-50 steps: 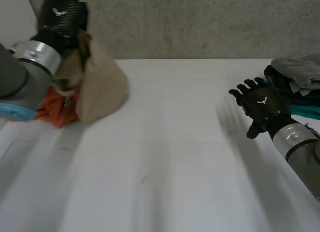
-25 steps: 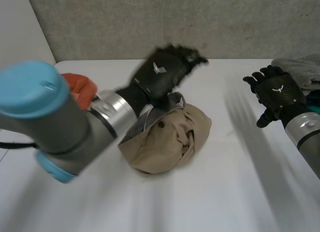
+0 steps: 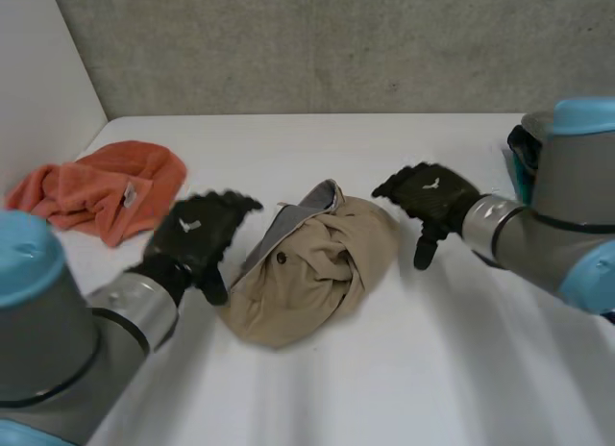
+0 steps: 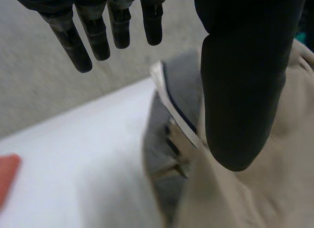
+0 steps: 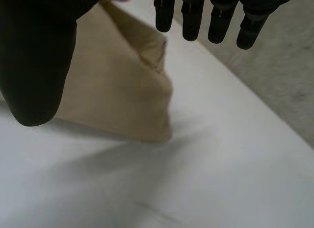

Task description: Fold the laundry.

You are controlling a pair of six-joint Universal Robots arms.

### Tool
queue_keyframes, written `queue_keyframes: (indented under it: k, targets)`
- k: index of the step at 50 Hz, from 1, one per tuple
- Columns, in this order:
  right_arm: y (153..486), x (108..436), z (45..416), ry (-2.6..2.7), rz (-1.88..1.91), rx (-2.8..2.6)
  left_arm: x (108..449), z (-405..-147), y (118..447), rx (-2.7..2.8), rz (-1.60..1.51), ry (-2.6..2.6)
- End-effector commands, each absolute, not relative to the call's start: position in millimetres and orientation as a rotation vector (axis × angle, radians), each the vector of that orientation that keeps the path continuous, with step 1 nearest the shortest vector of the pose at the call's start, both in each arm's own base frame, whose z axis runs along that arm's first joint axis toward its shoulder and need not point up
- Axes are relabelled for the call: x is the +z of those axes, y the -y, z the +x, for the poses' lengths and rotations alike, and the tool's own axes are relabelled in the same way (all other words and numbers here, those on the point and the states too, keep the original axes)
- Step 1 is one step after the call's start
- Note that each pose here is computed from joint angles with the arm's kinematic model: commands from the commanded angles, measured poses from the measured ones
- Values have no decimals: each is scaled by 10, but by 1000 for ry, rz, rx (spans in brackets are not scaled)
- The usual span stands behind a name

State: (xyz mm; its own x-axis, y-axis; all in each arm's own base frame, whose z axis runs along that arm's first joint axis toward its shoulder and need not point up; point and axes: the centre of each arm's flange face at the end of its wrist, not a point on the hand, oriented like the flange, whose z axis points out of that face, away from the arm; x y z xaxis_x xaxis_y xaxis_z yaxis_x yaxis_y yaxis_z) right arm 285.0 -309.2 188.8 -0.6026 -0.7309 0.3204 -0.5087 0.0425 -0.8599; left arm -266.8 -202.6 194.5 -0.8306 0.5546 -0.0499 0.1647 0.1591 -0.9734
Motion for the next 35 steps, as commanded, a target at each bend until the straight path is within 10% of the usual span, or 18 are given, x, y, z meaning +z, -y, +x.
queue_keyframes:
  k: [1, 15, 27, 35]
  targets:
    - [3109, 1593, 2976, -2117, -1261, -1550, 1585, -2858, 2127, 1584, -707, 2180]
    - [3166, 1368, 3077, -2107, -895, -1555, 1681, -2979, 2368, 1664, -699, 2134]
    - [2883, 2076, 2953, -2031, -906, -1680, 2704, -2532, 3120, 2309, -555, 1974]
    - [3149, 2406, 2443, -2088, -771, -1842, 3347, -2936, 3145, 2497, -691, 1562]
